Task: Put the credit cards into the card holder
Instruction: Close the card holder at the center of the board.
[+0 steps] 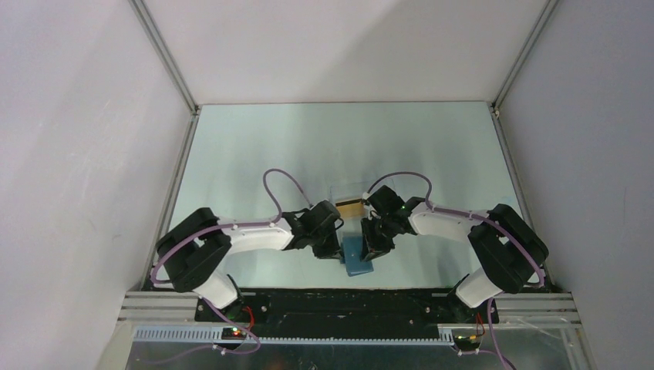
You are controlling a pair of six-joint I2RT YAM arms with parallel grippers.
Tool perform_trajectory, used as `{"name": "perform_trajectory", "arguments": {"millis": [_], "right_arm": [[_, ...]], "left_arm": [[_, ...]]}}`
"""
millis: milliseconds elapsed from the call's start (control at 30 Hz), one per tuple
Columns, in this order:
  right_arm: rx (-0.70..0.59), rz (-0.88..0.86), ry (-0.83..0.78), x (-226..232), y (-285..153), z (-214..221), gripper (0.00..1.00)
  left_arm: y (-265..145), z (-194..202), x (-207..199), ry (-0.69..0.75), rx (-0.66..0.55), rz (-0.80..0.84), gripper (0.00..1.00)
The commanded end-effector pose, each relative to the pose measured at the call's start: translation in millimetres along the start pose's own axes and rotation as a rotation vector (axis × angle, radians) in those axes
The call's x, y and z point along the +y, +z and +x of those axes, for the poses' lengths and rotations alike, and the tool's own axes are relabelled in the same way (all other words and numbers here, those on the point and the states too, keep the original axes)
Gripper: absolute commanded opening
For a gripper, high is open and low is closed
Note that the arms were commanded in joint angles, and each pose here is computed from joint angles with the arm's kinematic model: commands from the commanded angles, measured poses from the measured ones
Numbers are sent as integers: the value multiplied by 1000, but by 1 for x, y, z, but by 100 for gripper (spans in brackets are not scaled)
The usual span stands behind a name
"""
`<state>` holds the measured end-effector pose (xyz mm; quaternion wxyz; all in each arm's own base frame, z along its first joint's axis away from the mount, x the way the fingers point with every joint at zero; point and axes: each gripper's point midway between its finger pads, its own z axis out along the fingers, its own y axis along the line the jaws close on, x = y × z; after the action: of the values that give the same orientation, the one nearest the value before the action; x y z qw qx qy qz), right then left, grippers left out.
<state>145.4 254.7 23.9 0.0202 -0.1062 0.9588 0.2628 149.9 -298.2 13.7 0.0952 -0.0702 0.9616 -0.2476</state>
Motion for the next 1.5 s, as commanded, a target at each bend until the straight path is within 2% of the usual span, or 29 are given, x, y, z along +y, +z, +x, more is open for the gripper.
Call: {"name": "perform_trajectory", "arguments": {"millis": [0, 267, 533, 700, 867, 967, 1100, 1167, 1300, 1467], "right_arm": [[1, 193, -32, -42, 17, 7, 25], [26, 234, -38, -49, 21, 11, 24], [41, 258, -46, -51, 23, 14, 24], [55, 274, -50, -54, 26, 16, 24], [69, 281, -49, -56, 29, 19, 24], [73, 280, -47, -56, 29, 20, 24], [74, 277, -47, -55, 29, 20, 24], [76, 273, -47, -54, 29, 20, 23], [80, 267, -48, -53, 30, 20, 23], [82, 266, -49, -53, 29, 21, 22]], "left_arm": [[0, 17, 41, 115, 68, -217, 12], [0, 41, 46, 221, 183, -298, 14], [-29, 19, 71, 310, 90, -502, 9], [-34, 17, 82, 360, 98, -566, 9], [-38, 14, 83, 412, 91, -584, 16], [-41, 12, 80, 411, 77, -568, 21], [-46, 6, 60, 395, 24, -481, 48], [-45, 6, 44, 378, 5, -401, 57], [-37, 6, 20, 307, -28, -247, 59], [-31, 6, 16, 269, -25, -201, 53]]}}
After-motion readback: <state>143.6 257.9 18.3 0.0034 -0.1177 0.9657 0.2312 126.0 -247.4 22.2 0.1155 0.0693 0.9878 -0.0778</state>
